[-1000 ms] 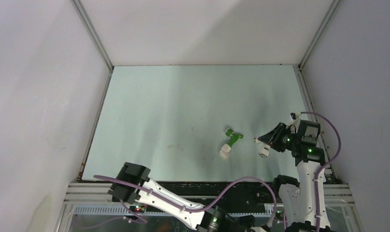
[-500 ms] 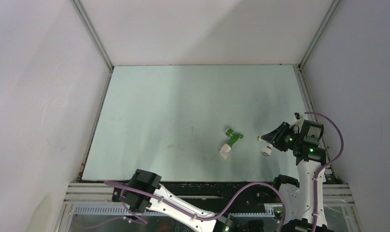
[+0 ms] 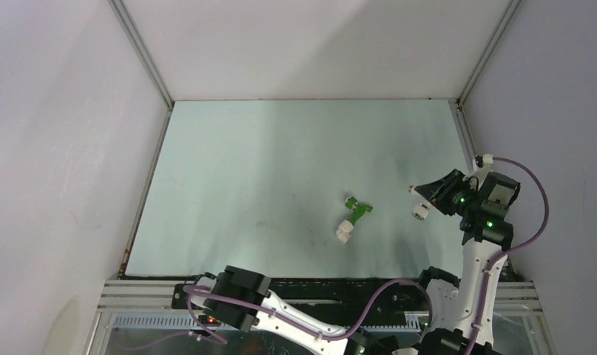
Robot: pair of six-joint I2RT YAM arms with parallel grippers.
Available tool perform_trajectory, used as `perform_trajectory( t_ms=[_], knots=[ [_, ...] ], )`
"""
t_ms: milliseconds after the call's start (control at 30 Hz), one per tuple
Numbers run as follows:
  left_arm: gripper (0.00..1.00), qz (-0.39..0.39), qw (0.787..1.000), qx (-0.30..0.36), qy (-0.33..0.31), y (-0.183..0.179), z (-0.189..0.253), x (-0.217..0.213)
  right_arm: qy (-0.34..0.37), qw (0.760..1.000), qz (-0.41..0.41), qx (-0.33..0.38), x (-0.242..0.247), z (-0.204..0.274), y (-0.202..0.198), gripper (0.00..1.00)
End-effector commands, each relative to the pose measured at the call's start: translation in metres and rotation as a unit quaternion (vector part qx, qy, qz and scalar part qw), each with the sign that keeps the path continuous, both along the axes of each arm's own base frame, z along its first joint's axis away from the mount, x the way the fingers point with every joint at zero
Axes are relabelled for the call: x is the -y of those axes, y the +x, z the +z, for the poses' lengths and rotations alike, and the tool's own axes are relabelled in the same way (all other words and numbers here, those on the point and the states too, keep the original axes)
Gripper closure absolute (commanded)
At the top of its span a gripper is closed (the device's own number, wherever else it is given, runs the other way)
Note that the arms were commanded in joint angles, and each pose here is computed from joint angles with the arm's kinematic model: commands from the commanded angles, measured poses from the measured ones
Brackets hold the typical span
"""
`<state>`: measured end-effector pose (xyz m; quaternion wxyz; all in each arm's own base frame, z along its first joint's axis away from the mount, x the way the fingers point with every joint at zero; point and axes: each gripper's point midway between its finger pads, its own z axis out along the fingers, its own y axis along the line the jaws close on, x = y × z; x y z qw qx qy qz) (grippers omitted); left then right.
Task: Install the water faucets
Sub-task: Pick up the adaptor at the center of the board.
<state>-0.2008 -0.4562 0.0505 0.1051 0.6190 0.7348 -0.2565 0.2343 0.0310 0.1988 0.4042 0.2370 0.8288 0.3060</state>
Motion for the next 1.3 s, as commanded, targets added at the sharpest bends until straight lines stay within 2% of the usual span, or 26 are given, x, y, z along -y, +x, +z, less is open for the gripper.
perform_trajectory(
  t_ms=[0,67,133,167,267,400,533,667,800,933,1067,1267],
  knots=[
    [0.26,0.029,0.999,-0.030,0.010,-0.005,0.004,0.005,-0.005,0.998,0.004,0.063,0.004,0.044,0.012,1.00],
    [0.33,0.033,0.999,-0.026,0.016,-0.004,0.001,0.004,-0.004,0.998,0.005,0.070,0.003,0.053,0.013,1.00],
    [0.46,0.036,0.999,-0.022,0.020,0.000,-0.002,0.001,-0.004,0.997,0.009,0.074,0.002,0.059,0.013,1.00],
    [0.58,0.039,0.999,-0.019,0.019,0.002,-0.002,-0.001,-0.006,0.997,0.010,0.074,0.002,0.060,0.013,1.00],
    [0.80,0.058,0.998,-0.031,0.011,0.016,0.000,-0.006,-0.011,0.997,0.009,0.076,0.003,0.063,0.014,1.00],
    [0.97,0.111,0.991,-0.076,-0.009,0.052,0.008,-0.009,-0.011,0.997,0.012,0.074,0.002,0.062,0.014,1.00],
    [1.00,0.171,0.978,-0.101,-0.062,0.102,0.030,-0.010,-0.019,0.997,0.029,0.074,-0.003,0.060,0.015,1.00],
    [1.00,0.236,0.960,-0.085,-0.122,0.181,0.069,-0.032,-0.008,0.996,0.066,0.067,-0.017,0.056,0.013,1.00],
    [1.00,0.296,0.943,0.017,-0.151,0.269,0.090,-0.078,0.000,0.989,0.139,0.056,-0.046,0.047,0.006,1.00],
    [1.00,0.278,0.939,0.175,-0.103,0.330,0.100,-0.123,0.019,0.980,0.194,0.031,-0.075,0.024,-0.003,1.00],
    [1.00,0.230,0.932,0.271,-0.075,0.354,0.096,-0.139,0.059,0.963,0.259,0.044,-0.104,0.015,-0.015,1.00],
    [1.00,0.169,0.908,0.346,-0.165,0.363,0.133,-0.141,0.061,0.918,0.378,0.102,-0.145,0.032,-0.041,1.00]
  ],
)
